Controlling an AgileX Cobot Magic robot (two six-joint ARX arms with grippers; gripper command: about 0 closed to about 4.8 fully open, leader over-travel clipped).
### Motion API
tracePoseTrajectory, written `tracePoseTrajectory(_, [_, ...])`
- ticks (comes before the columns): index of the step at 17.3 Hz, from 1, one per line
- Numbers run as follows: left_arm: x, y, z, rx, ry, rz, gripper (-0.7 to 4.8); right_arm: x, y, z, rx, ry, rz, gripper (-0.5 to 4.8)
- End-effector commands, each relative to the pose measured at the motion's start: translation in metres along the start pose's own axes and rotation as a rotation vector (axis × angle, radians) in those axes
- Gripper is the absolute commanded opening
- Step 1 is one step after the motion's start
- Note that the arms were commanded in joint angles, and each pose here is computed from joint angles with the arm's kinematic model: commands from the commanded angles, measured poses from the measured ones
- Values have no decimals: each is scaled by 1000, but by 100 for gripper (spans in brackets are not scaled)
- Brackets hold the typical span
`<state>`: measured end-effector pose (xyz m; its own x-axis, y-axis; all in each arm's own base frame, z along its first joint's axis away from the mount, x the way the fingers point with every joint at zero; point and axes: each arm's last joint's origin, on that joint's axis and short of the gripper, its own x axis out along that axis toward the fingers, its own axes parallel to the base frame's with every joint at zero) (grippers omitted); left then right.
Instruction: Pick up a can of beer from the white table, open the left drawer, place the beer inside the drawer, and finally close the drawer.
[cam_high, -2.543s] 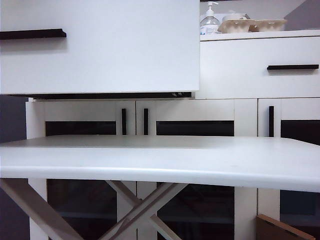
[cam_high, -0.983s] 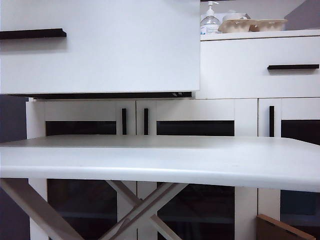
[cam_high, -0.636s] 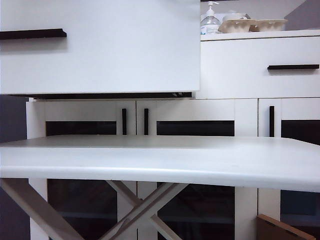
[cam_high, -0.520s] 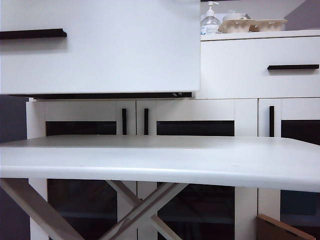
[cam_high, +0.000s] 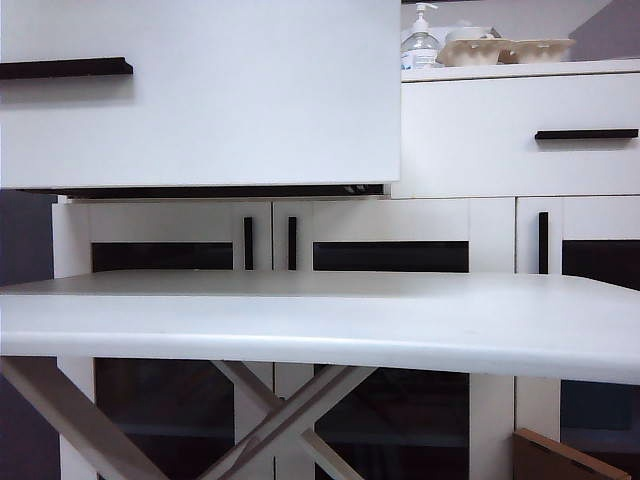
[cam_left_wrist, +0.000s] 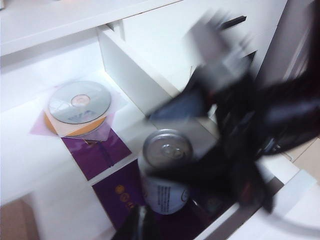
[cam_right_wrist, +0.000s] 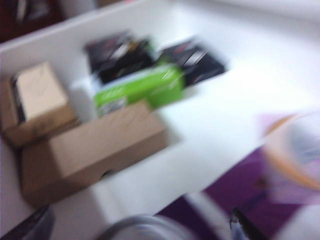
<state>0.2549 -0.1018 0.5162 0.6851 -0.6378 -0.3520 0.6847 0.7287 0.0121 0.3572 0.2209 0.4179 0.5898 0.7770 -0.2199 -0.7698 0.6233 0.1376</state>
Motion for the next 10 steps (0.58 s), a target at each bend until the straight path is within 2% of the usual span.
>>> tracePoseTrajectory(1, [-3, -1, 2, 6, -13, 1, -6, -20, 8, 18, -24, -62, -47, 379])
tracePoseTrajectory(2, [-3, -1, 2, 6, -13, 1, -6, -29, 11, 24, -32, -84, -57, 154])
tracePoseTrajectory(3, [-2, -1, 2, 6, -14, 1, -6, -39, 15, 31, -39, -110, -98, -3])
tracePoseTrajectory(6, [-2, -1, 2, 5, -11, -1, -6, -48, 14, 30, -19, -75, -244, -2])
tracePoseTrajectory(10, [-3, -3, -6, 24, 62, -18, -6, -39, 9, 14, 13, 51, -280, -2])
